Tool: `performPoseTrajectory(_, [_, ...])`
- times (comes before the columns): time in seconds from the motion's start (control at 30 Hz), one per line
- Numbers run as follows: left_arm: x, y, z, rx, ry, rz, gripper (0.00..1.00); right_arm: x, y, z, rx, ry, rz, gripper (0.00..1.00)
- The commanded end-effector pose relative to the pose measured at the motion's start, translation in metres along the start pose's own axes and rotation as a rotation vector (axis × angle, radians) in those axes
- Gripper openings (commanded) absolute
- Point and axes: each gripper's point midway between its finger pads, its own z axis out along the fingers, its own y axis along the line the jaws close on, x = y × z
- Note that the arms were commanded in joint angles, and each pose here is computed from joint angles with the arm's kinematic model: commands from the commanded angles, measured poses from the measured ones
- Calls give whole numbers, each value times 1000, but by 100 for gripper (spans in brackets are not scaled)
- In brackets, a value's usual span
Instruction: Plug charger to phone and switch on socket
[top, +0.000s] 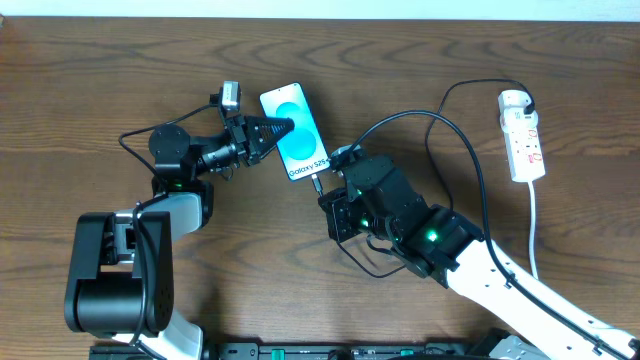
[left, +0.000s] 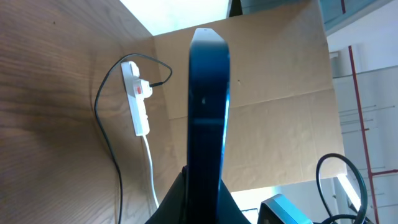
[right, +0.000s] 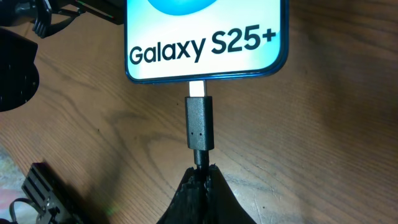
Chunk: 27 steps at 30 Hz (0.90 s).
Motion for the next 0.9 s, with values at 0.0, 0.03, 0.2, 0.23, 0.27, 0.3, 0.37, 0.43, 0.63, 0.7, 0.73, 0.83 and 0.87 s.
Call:
performPoseTrajectory(0.0, [-10, -14, 2, 19, -19, 42, 7, -2, 3, -1, -3, -5, 6, 1])
performPoseTrajectory(0.03, [-10, -14, 2, 19, -21, 41, 7, -2, 3, -1, -3, -5, 6, 1])
performPoseTrajectory(0.2, [-12, 1, 2, -20, -33, -50, 7, -2, 3, -1, -3, -5, 6, 1])
performPoseTrajectory(0.23, [-12, 2, 2, -23, -33, -59, 7, -2, 3, -1, -3, -5, 6, 1])
performPoseTrajectory(0.27, [-12, 2, 2, -24, -33, -59, 7, -2, 3, -1, -3, -5, 6, 1])
performPoseTrajectory(0.3, [-12, 2, 2, -23, -34, -59, 7, -2, 3, -1, -3, -5, 6, 1])
performPoseTrajectory(0.37, [-12, 2, 2, -24, -37, -59, 7, -2, 3, -1, -3, -5, 6, 1])
performPoseTrajectory(0.43, [-13, 2, 2, -24, -43, -60, 7, -2, 3, -1, -3, -5, 6, 1])
performPoseTrajectory(0.63, [-15, 2, 2, -25, -52, -59, 7, -2, 3, -1, -3, -5, 6, 1])
performPoseTrajectory(0.7, [-15, 2, 2, -25, -51, -58, 7, -2, 3, -1, -3, -5, 6, 1])
performPoseTrajectory(0.73, [-15, 2, 2, -23, -51, -55, 7, -2, 3, -1, -3, -5, 6, 1])
performPoseTrajectory(0.83, [-15, 2, 2, -23, -52, -54, 7, -1, 4, -1, -10, -1, 6, 1])
performPoseTrajectory(0.87, [-15, 2, 2, -23, -52, -54, 8, -1, 4, -1, -9, 0, 6, 1])
